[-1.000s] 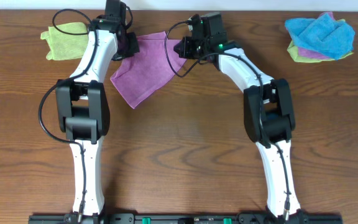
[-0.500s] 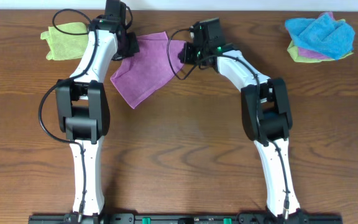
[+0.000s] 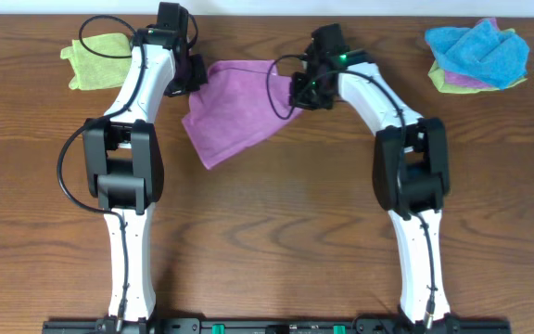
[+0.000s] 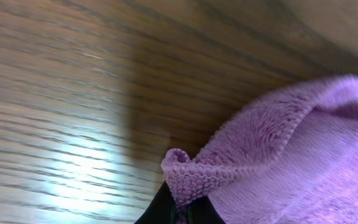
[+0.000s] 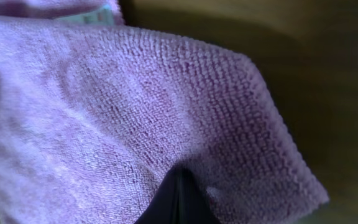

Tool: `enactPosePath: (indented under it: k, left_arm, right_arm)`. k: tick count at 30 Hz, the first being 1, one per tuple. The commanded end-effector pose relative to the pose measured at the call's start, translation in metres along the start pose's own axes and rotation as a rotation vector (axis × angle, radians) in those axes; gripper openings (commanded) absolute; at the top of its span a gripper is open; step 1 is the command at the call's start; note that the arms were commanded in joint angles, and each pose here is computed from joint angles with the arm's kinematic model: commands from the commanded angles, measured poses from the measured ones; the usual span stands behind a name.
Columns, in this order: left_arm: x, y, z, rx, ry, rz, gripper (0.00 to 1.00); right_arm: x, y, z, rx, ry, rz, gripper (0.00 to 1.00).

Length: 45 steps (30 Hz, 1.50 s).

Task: Fold the cloth

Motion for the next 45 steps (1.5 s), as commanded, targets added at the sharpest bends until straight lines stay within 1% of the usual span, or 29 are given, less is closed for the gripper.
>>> enactPosePath:
  k: [1, 10, 13, 16, 23, 26, 29, 45]
  left_arm:
    - [-0.009, -0.006, 0.008, -0.002, 0.059, 0.06, 0.06]
    - [-0.011, -0.032, 0.018, -0.056, 0.047, 0.089, 0.06]
    - [-0.011, -0.039, 0.02, -0.07, 0.038, 0.098, 0.06]
    - [-0.011, -0.043, 0.02, -0.077, 0.03, 0.104, 0.06]
    - [-0.012, -0.042, 0.017, -0.079, 0.005, 0.092, 0.06]
    - [-0.012, -0.04, 0.016, -0.088, -0.003, 0.079, 0.06]
    - [-0.012, -0.038, 0.014, -0.086, -0.005, 0.078, 0.06]
    - [-0.01, -0.026, 0.007, -0.067, -0.012, 0.07, 0.06]
  right_arm:
    - [0.022, -0.019, 0.004, 0.047, 0.003, 0.154, 0.01]
    - [0.082, 0.006, 0.028, 0.052, 0.096, 0.17, 0.01]
    - [0.09, 0.015, 0.034, 0.07, 0.116, 0.17, 0.01]
    - [0.093, 0.022, 0.032, 0.102, 0.086, 0.196, 0.01]
    - [0.08, 0.031, 0.015, 0.241, -0.033, 0.333, 0.01]
    - [0.07, 0.033, 0.011, 0.296, -0.059, 0.431, 0.01]
    - [0.06, 0.033, 0.008, 0.337, -0.068, 0.454, 0.01]
    - [0.011, 0.005, 0.003, 0.321, -0.055, 0.483, 0.01]
Point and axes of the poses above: each gripper's point midway between its finger pads, its own x axis back along the fingers, its own y axis along the line the jaws close on, z = x × y, the point moved 8 cm from there along x, back along the fingers, and after that the axes turned 8 degrees about x, right-handed, at the moved point
